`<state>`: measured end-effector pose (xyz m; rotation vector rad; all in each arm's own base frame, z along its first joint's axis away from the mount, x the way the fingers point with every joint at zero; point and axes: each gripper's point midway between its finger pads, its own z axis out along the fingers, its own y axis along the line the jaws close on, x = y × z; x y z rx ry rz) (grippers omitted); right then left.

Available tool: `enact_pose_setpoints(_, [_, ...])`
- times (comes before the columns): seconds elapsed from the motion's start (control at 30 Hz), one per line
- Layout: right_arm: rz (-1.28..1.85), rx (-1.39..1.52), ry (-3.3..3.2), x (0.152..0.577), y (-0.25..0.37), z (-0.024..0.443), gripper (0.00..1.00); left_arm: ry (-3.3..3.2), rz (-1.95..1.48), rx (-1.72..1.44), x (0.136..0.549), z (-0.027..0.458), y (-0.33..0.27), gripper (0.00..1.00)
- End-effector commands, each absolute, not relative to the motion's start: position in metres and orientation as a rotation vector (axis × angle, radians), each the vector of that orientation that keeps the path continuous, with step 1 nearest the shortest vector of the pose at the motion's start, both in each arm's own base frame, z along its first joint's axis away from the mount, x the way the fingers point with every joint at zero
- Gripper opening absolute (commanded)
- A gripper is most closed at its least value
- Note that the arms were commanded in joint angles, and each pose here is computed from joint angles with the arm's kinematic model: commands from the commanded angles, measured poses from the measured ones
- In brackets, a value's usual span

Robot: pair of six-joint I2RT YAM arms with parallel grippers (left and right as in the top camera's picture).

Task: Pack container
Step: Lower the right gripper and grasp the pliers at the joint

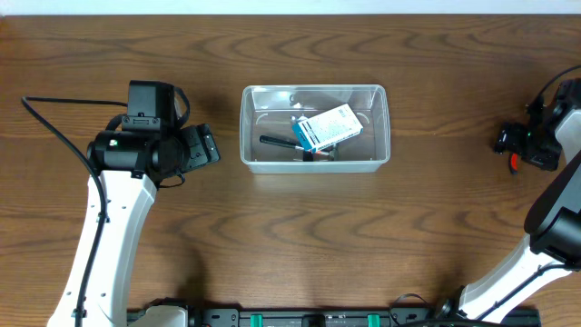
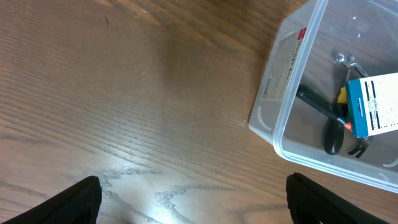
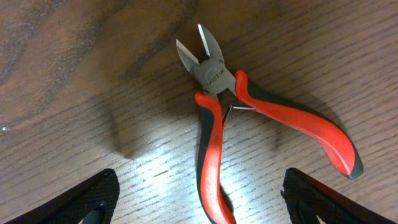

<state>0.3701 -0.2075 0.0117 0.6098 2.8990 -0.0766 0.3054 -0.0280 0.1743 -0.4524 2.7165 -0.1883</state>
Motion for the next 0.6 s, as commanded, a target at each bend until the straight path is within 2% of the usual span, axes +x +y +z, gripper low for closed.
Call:
enact_pose_setpoints(0.0, [-0.062, 0.611, 2.920, 0.367, -0.208, 0.002, 0.86, 2.728, -0.167, -0.447, 0.304, 0.171, -0.026, 0.87])
enact_pose_setpoints(0.37, [-0.036, 0.620, 2.977, 0.361, -0.204, -0.022, 0.86, 2.728, -0.167, -0.447, 0.304, 0.171, -0.026, 0.87])
enact_pose_setpoints(0.43, [-0.038, 0.619, 2.973, 0.362, -0.204, -0.022, 0.83, 2.728, -0.167, -0.447, 0.304, 0.171, -0.026, 0.87])
enact_pose_setpoints(0.57, [-0.037, 0.620, 2.974, 0.362, -0.204, -0.022, 0.63, 2.728, -0.167, -0.447, 0.304, 0.171, -0.026, 0.87])
